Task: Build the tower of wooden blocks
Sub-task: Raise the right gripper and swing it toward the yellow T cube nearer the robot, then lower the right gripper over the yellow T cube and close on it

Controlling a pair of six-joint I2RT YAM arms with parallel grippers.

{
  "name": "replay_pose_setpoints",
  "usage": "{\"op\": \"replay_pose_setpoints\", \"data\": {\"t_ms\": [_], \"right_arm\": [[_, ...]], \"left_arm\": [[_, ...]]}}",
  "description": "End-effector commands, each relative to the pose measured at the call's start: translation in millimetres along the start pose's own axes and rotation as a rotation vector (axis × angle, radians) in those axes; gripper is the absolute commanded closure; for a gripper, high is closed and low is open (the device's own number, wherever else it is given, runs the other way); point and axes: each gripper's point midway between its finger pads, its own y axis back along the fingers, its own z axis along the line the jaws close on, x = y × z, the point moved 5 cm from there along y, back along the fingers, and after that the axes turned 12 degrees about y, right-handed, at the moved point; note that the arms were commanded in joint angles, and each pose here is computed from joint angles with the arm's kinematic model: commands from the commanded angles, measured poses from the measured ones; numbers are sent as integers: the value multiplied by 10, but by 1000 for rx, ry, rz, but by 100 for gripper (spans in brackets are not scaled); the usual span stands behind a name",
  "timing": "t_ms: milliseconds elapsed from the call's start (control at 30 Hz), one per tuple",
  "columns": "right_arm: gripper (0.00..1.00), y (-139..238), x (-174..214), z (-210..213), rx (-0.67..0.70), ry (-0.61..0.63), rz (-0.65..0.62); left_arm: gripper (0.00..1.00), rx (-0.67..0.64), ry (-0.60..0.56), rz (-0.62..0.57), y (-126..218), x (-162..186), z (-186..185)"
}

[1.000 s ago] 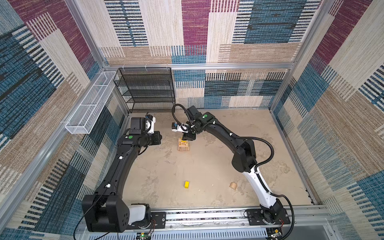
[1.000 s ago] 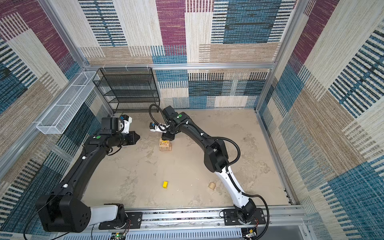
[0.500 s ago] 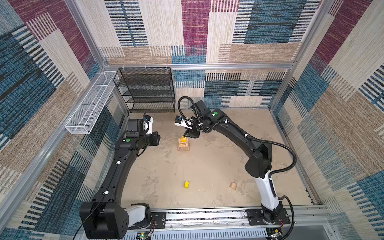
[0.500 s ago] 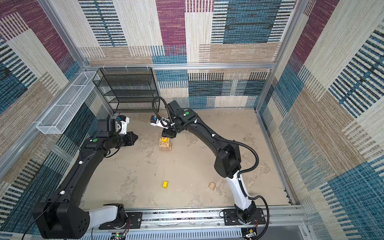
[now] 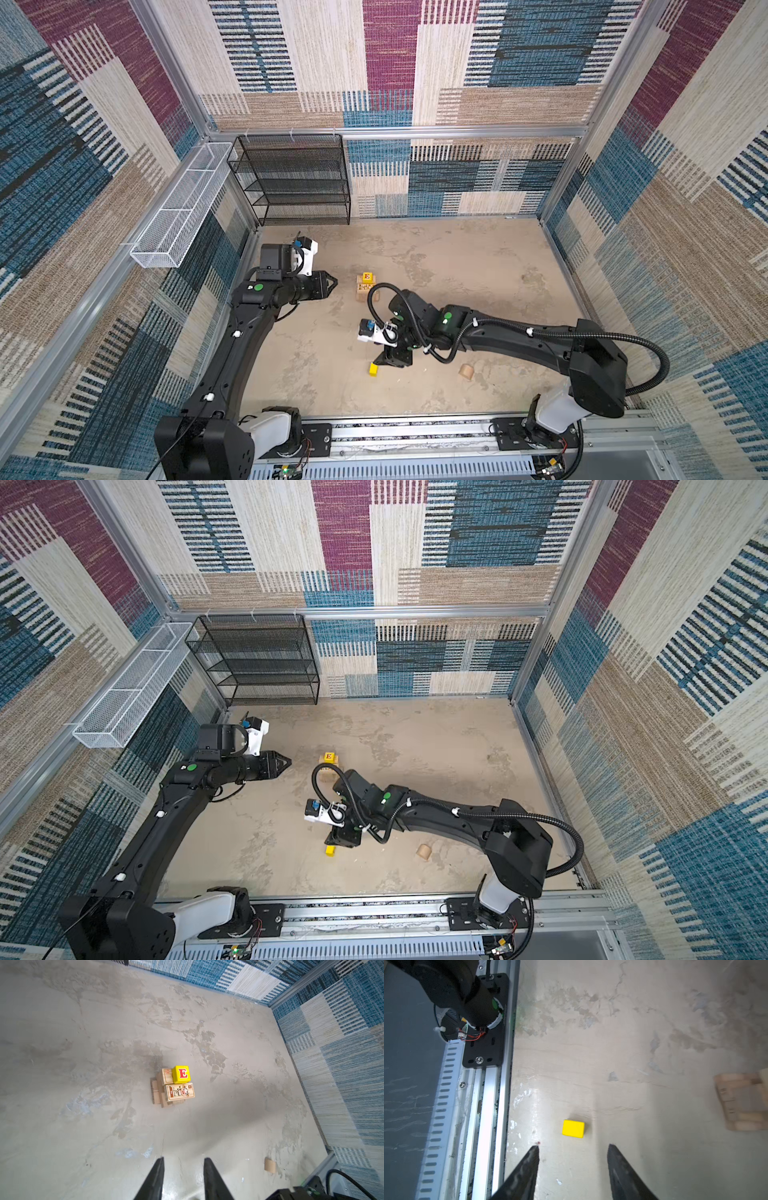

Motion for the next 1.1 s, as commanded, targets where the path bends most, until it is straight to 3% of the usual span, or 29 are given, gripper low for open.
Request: {"op": "replay_pose_setpoints", "data": {"t_ms": [0,500,867,1067], "right_arm": [[45,-129,-28,90,44,-49,-42],[43,-468,277,139,97,-37,48],[42,-675,300,-23,170,-71,103],[46,-692,281,-21,161,-83,95]], "left_arm": [[63,35,78,105,-9,254,-2],[63,-87,100,189,-116,611,307],[63,-119,72,200,-198,655,411],[63,-117,74,199,-213,645,414]]}}
